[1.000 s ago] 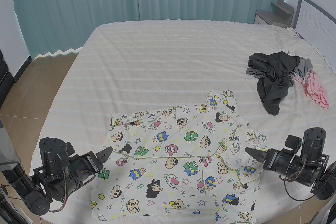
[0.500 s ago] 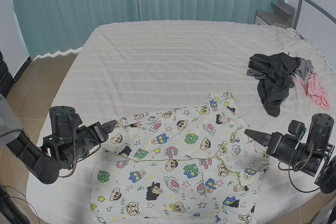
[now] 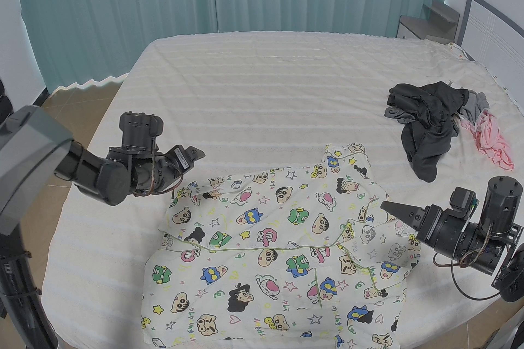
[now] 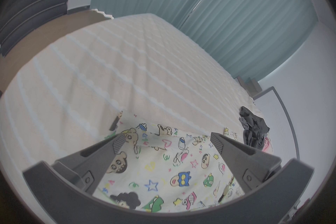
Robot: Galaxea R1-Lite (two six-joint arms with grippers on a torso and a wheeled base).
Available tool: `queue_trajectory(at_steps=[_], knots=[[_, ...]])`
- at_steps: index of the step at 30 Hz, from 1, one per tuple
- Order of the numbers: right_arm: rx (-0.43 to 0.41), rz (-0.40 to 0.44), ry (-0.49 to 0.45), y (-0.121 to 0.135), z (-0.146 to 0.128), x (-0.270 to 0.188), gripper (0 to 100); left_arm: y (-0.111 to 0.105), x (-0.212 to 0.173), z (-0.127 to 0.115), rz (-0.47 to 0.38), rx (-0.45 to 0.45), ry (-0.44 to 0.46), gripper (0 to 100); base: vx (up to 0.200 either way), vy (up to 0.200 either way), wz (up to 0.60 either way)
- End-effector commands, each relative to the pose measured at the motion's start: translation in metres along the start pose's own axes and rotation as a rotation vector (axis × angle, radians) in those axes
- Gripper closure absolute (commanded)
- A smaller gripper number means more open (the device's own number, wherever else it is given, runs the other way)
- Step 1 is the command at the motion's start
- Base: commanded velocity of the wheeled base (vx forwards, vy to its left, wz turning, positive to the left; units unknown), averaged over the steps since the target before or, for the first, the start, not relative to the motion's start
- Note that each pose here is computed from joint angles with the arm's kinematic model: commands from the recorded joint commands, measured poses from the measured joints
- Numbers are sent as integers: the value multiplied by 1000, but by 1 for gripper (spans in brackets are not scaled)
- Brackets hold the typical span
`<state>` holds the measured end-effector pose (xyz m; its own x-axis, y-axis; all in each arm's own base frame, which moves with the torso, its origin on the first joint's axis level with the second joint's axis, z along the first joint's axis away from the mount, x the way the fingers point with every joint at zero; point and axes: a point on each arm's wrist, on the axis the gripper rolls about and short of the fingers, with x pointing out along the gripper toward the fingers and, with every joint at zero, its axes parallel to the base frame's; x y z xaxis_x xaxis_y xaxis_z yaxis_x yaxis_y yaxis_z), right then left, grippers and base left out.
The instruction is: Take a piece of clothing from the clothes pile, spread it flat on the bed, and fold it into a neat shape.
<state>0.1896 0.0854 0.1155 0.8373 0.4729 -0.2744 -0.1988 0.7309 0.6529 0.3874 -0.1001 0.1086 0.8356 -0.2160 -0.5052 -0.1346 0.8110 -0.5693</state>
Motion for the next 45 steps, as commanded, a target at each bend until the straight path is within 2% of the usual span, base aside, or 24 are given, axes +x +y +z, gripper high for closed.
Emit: queue_trajectory(at_steps=[1, 8, 17, 25, 35, 45], knots=[[9, 1, 9, -1, -1, 0, 0, 28, 77, -23, 93, -72, 110, 0, 0, 0, 0], [9, 0, 12, -1, -2, 0, 0, 30, 80, -20, 100, -164, 97, 0, 0, 0, 0], [7, -3, 22, -1, -4, 0, 0, 28, 74, -17, 112, -202, 73, 0, 0, 0, 0], [7, -6, 28, -2, -5, 1, 0, 23, 57, -16, 116, -212, 71, 0, 0, 0, 0], [6, -12, 39, -3, -7, 2, 0, 28, 53, -26, 144, -232, 95, 0, 0, 0, 0], [6, -11, 43, -3, -7, 2, 0, 22, 42, -24, 126, -231, 89, 0, 0, 0, 0]])
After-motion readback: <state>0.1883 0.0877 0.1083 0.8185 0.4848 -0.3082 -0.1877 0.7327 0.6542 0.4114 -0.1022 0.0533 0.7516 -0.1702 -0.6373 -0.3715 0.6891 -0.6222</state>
